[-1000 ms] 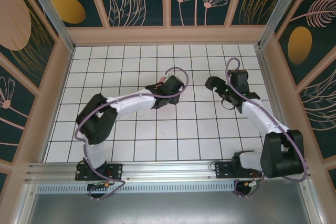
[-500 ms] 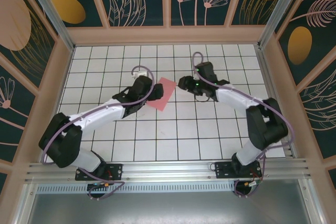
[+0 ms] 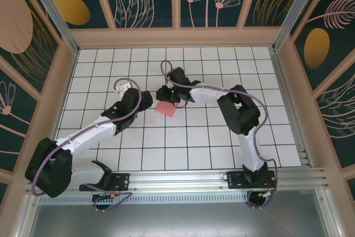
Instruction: Fold a paper plane with a square sheet of paper (pick it up from the middle)
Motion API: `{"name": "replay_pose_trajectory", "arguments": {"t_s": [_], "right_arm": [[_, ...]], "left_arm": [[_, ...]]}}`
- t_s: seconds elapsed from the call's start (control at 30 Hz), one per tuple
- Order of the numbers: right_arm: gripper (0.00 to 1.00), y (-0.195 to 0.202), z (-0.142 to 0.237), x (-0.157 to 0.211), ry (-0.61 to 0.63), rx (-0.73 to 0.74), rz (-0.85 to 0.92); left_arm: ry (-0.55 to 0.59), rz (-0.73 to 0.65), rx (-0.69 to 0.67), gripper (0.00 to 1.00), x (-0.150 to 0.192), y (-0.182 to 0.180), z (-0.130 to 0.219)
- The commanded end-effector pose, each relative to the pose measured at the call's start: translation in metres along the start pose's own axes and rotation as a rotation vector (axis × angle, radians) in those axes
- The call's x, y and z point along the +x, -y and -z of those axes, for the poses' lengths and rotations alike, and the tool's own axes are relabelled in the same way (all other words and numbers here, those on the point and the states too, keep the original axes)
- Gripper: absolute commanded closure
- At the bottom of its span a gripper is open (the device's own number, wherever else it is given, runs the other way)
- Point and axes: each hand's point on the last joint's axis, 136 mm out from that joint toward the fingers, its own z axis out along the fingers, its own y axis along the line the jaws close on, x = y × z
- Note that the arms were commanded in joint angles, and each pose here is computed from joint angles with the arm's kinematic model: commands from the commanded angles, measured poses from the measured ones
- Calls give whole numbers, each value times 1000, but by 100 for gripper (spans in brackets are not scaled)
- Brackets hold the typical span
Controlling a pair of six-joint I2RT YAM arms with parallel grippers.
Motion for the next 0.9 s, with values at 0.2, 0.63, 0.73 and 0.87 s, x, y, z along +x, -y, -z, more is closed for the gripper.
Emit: {"name": "replay_pose_trajectory", "arguments": {"t_s": [0.2,0.63,0.73,0.87], "right_arm": [[71,20,-27,37,-151,40,33],[75,50,46,103,-328,-27,285],[72,27,70,83,-227,-87,237],[64,25,100,56,-72,-35,117]], "left_arm": [[-1,65,-9,2,-1,-7,-2],[-42,71,76,1,3,10,-3],[-69,65,155,3,6,27,-3],[-123,54,304,16,12,56,-2]]}}
